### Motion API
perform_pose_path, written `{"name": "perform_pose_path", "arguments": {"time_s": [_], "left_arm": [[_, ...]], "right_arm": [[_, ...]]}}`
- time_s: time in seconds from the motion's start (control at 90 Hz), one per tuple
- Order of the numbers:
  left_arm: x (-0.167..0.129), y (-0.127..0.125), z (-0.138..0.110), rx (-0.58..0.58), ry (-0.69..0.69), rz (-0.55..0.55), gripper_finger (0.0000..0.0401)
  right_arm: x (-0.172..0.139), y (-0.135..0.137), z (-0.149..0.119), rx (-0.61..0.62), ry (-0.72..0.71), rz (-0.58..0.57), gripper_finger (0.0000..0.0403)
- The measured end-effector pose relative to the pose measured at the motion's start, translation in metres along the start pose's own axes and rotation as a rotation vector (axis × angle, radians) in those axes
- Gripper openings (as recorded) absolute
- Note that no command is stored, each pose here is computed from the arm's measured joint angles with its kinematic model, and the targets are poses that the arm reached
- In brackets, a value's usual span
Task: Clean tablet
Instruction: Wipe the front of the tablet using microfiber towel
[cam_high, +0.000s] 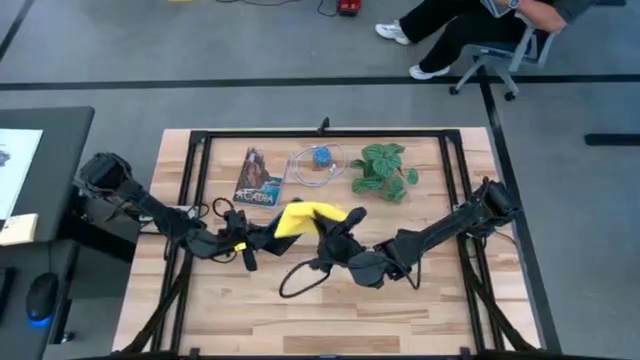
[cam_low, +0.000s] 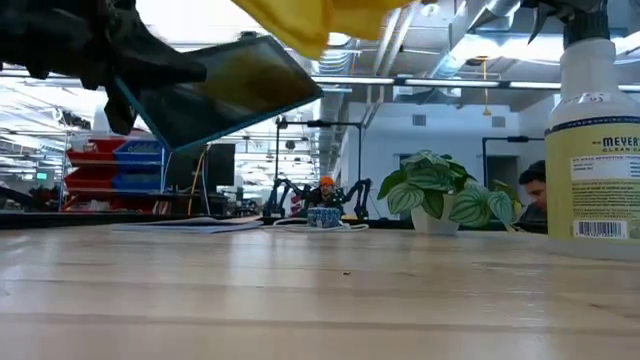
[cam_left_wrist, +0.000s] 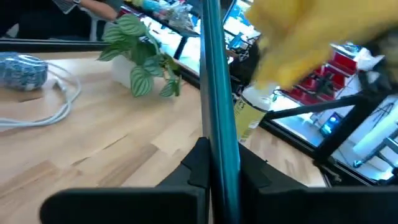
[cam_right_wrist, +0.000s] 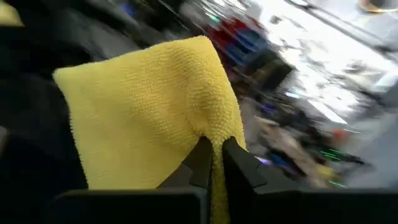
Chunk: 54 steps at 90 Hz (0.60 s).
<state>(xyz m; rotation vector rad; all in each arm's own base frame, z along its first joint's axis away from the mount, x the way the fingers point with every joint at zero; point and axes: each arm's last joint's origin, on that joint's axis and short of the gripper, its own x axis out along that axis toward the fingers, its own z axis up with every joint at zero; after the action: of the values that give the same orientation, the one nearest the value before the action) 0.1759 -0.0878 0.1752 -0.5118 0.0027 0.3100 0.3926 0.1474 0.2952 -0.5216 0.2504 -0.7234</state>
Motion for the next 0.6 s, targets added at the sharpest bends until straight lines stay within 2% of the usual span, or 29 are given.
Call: {"name": "perform_pose_path", "arguments": {"time_s": [0.1, 0.256, 0.4, 0.511, 0.6], "left_arm": [[0.0, 0.0, 0.0, -0.004, -0.003, -0.001, 0.0009], [0.0, -0.002, 0.003, -0.017, -0.018, -0.01, 0.0009], [0.001, -0.005, 0.005, -0.004, -0.026, -0.008, 0.0009], [0.003, -0.007, 0.007, 0.018, -0.033, -0.003, 0.0009], [0.003, -0.008, 0.007, 0.029, -0.029, -0.008, 0.0009]], "right_arm": [[0.016, 0.005, -0.007, 0.069, -0.028, 0.086, 0.0006], [0.044, 0.019, -0.027, 0.094, -0.026, 0.184, 0.0006], [0.063, 0.032, -0.044, 0.098, -0.028, 0.225, 0.0006], [0.067, 0.04, -0.05, 0.096, -0.045, 0.279, 0.0006], [0.066, 0.043, -0.052, 0.076, -0.038, 0.277, 0.0006]]}}
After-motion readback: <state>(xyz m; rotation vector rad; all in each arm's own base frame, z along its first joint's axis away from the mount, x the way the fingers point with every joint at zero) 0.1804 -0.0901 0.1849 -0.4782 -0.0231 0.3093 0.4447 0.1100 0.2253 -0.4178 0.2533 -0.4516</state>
